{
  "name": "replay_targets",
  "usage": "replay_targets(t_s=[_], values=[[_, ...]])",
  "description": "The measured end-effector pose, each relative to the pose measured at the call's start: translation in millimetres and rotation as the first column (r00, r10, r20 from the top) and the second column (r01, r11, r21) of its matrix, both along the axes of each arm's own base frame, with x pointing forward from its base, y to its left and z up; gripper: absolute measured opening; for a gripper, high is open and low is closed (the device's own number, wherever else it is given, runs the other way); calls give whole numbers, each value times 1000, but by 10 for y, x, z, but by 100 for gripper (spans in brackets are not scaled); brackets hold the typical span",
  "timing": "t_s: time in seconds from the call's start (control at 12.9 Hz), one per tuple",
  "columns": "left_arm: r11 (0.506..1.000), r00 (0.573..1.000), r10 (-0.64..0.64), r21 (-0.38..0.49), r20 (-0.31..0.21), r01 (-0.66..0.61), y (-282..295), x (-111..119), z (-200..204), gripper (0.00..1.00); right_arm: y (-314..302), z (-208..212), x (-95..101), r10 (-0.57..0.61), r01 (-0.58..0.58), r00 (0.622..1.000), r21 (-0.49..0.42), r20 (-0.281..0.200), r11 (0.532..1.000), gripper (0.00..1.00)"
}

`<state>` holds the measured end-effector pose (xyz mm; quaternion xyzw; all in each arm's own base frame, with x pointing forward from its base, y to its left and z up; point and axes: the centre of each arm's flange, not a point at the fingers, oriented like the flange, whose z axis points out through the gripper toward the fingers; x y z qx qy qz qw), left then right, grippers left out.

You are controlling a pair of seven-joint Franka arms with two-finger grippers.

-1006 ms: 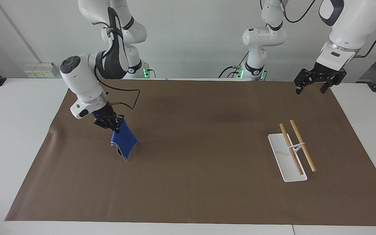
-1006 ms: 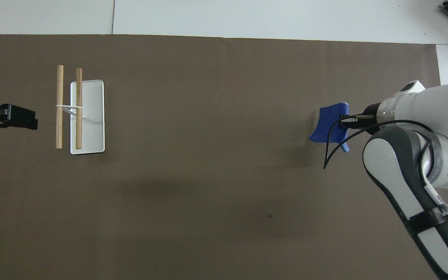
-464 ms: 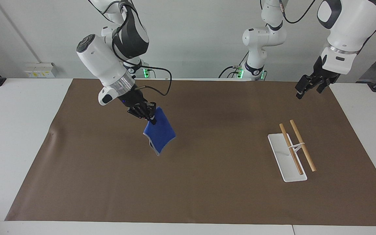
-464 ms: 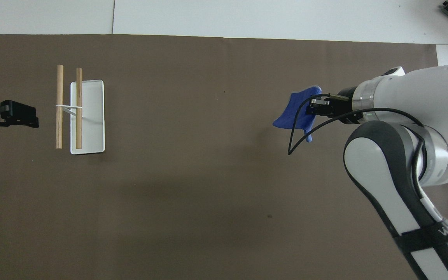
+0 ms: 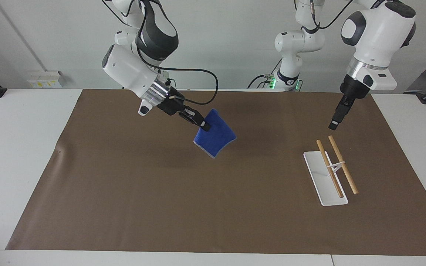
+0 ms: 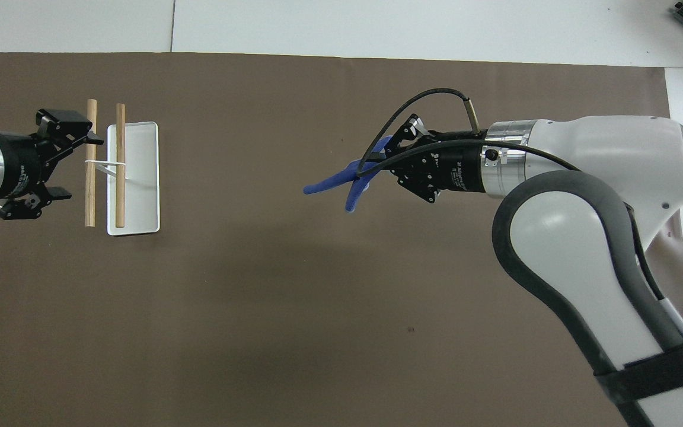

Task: Right arm passes towel to left arm to hang
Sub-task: 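Lift the towel with the right gripper while the left gripper approaches, then grasp the towel with the left gripper and open the right gripper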

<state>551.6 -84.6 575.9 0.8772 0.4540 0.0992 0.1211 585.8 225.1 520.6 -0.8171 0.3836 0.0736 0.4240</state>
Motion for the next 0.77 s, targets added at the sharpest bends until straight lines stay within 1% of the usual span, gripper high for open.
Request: replay_targets(t_s=[0.08, 0.23, 0.31, 0.46, 0.62, 0.7, 0.77], values=[[996, 997, 83, -31, 8, -82, -108, -6, -73, 100, 140, -17, -27, -50, 51, 998, 41, -33, 998, 4], [973, 976, 217, -85, -2, -216, -309, -33, -177, 100, 519, -115, -133, -145, 153, 986, 104, -78, 983, 4], [962, 967, 253, -106, -7, -253, -417, -51, -194, 100, 694, -191, -197, -176, 188, 979, 128, -104, 974, 4], [945, 958, 285, -156, -34, -287, -725, -121, -210, 100, 921, -334, -283, -224, 250, 962, 168, -155, 954, 4], [914, 938, 342, -214, -49, -344, -1027, -184, -244, 100, 973, -424, -297, -261, 302, 943, 196, -206, 933, 4], [895, 926, 375, -242, -49, -375, -1154, -191, -286, 100, 968, -444, -292, -270, 317, 936, 208, -225, 925, 4], [883, 919, 390, -264, -50, -389, -1256, -178, -369, 100, 972, -444, -294, -273, 324, 933, 216, -233, 921, 4]])
